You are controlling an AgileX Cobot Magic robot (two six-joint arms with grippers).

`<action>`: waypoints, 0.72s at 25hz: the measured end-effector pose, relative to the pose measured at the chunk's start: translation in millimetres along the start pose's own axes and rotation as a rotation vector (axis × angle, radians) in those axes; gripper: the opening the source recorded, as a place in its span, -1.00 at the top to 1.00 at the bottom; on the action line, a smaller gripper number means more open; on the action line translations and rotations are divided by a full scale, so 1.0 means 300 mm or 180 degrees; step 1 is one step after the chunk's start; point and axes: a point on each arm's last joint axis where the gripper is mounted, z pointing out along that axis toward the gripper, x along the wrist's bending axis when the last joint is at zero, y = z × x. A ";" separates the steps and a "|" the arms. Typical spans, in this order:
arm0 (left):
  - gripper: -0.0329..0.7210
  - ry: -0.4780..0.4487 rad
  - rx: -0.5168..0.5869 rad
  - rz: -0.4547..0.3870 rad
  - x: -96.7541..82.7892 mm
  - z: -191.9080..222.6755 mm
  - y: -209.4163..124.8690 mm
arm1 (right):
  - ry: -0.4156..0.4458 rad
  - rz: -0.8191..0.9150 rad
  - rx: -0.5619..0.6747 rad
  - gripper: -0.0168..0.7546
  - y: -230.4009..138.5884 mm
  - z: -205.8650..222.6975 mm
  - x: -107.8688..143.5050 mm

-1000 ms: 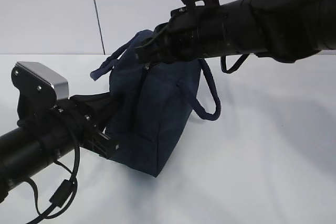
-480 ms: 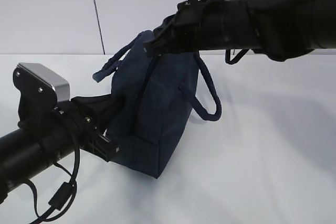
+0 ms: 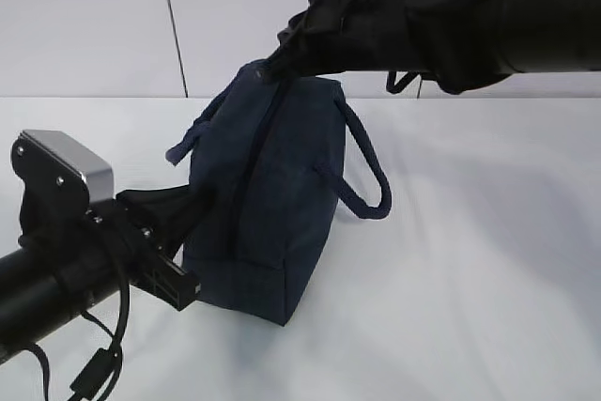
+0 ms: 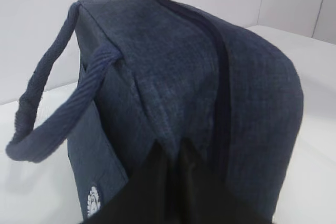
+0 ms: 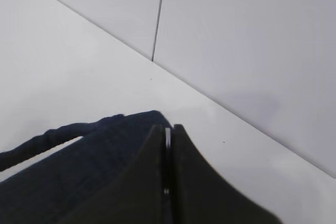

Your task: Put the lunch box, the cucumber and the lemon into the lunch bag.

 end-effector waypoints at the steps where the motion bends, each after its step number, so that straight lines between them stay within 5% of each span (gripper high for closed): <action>1: 0.91 0.0000 -0.0002 0.0000 0.000 -0.001 0.000 | -0.0014 0.0004 0.0002 0.99 -0.001 0.010 -0.007; 18: 0.91 -0.0063 0.0032 0.0014 -0.006 -0.011 -0.009 | -0.0188 0.0123 0.0055 0.99 -0.041 0.198 -0.128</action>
